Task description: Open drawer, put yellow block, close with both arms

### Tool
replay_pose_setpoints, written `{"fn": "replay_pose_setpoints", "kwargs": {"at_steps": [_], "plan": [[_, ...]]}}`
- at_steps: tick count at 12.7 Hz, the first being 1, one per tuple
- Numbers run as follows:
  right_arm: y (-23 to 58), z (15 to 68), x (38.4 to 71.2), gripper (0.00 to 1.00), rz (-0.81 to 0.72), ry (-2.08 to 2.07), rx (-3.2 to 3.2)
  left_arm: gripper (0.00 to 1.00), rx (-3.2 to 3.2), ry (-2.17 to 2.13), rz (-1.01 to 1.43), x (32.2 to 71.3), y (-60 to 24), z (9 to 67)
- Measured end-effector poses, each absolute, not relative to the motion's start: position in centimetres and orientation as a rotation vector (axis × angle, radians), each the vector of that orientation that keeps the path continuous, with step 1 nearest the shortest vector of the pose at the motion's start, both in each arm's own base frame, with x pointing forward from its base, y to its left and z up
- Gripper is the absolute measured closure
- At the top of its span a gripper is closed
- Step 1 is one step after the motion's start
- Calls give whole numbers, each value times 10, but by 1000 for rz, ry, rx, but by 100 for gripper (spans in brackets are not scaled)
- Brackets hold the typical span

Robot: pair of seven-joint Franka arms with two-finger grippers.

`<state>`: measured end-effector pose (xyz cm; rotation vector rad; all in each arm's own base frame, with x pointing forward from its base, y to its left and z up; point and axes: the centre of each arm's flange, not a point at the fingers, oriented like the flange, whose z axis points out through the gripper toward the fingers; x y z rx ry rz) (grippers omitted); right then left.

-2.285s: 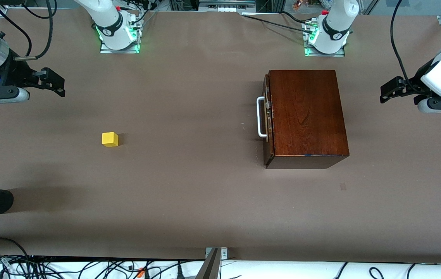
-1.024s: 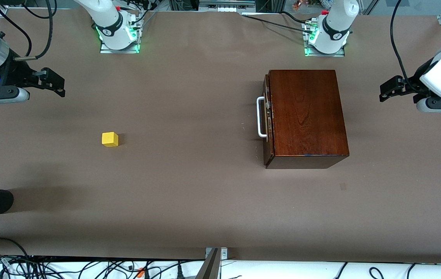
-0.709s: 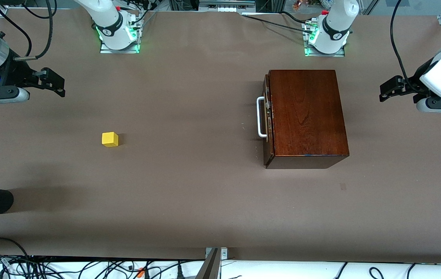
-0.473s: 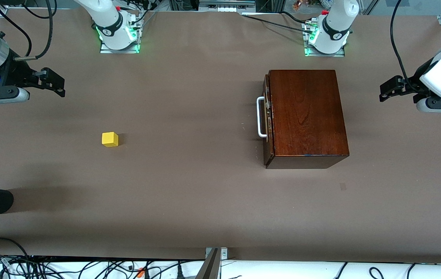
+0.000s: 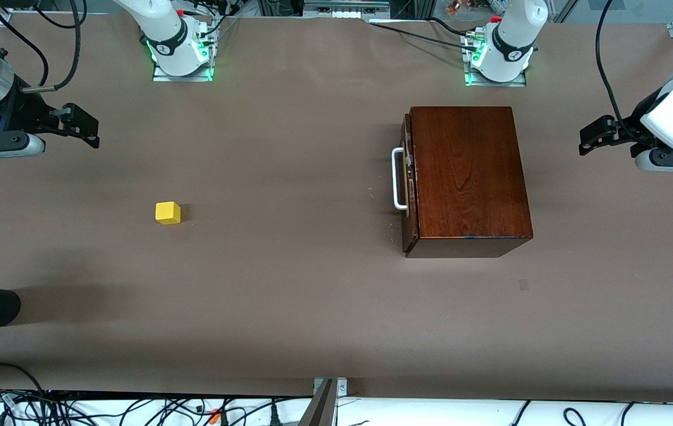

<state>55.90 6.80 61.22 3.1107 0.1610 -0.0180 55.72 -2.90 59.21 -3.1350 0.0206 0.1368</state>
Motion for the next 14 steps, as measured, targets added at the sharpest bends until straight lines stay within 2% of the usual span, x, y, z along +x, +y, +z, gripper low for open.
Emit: {"fn": "replay_pose_setpoints", "kwargs": {"at_steps": [9,14], "plan": [[68,612,559,0,-18,161,3111,0,-3131,73,154,554,-60,591],[67,612,559,0,-18,159,3111,0,-3099,43,265,540,-189,552]]}}
